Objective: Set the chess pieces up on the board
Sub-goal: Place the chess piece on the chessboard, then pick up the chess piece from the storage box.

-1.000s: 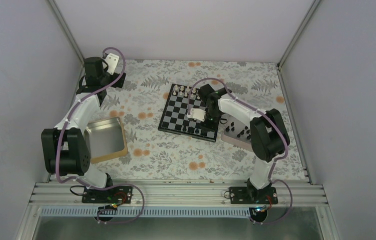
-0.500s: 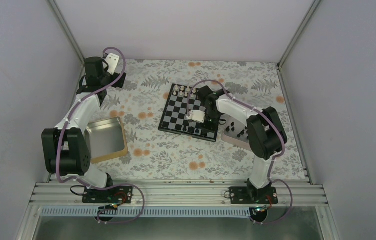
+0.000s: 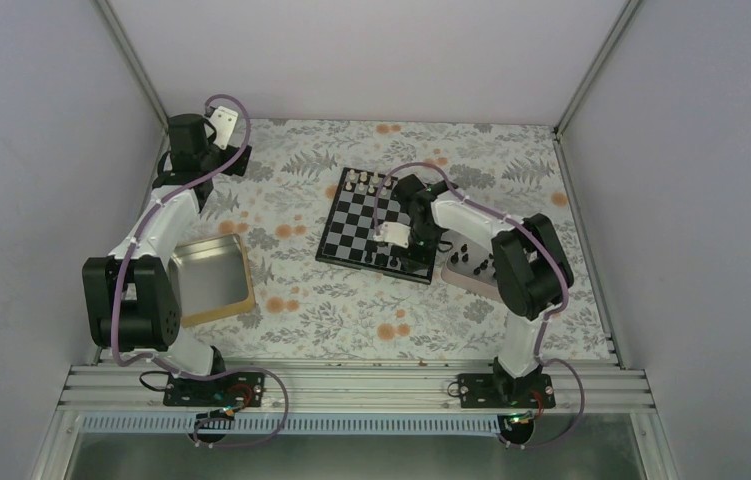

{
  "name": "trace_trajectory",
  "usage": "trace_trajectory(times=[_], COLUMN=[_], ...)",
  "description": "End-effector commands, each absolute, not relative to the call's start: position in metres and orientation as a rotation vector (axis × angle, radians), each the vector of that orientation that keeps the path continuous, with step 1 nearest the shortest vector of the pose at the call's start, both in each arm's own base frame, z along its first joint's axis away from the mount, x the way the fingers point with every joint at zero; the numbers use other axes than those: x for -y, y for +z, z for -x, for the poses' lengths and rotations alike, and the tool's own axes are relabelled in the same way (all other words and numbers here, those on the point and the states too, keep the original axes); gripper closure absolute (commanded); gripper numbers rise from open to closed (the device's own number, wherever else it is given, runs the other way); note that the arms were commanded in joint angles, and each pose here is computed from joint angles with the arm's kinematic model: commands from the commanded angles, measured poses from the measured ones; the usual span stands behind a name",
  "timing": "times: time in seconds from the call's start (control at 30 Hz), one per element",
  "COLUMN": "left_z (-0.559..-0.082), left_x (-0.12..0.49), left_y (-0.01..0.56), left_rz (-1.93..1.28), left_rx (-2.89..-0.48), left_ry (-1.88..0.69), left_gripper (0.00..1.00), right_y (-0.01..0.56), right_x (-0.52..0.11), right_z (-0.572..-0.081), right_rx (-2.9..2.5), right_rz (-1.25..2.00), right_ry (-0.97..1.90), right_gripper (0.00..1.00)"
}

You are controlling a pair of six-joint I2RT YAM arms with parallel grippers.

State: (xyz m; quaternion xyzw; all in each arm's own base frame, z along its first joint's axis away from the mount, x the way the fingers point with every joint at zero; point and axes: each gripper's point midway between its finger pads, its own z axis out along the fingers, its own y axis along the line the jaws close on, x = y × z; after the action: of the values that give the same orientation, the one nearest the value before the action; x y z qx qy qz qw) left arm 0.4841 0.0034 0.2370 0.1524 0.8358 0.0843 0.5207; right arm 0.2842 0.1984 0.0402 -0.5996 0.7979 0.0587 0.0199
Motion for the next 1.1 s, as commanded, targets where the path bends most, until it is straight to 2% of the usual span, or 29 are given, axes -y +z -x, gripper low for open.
trace_trajectory(times=[0.0, 0.17, 0.33, 0.53, 0.83, 1.07], left_z=[-0.483, -0.481, -0.482, -0.483, -0.481, -0.482], left_x=[-0.002, -0.002, -0.001, 0.000, 0.000, 0.000], left_y=[0.249, 0.250, 0.250, 0.250, 0.251, 0.250], left_rz=[-0.366, -0.366, -0.366, -0.366, -0.363, -0.364], left_rx=[-1.972, -1.969, -1.967, -1.965, -1.963, -1.966], left_ry=[0.195, 0.196, 0.192, 0.182, 0.183, 0.182], left_gripper=[0.00, 0.00, 0.00, 0.00, 0.00, 0.00], right_y=[0.068, 0.111, 0.147, 0.132, 0.080, 0.067], right_x=[-0.197, -0.170, -0.111, -0.059, -0.075, -0.081], right_z=[-0.290, -0.297, -0.316, -0.326, -0.325, -0.319], right_rx=[-2.416, -2.424, -2.451, -2.512, -2.539, -2.528], right_rz=[1.817, 1.701, 1.502, 1.392, 1.409, 1.418], right_ry=[0.130, 0.085, -0.013, -0.008, 0.143, 0.193], right_gripper=[0.64, 0.64, 0.63, 0.67, 0.68, 0.68])
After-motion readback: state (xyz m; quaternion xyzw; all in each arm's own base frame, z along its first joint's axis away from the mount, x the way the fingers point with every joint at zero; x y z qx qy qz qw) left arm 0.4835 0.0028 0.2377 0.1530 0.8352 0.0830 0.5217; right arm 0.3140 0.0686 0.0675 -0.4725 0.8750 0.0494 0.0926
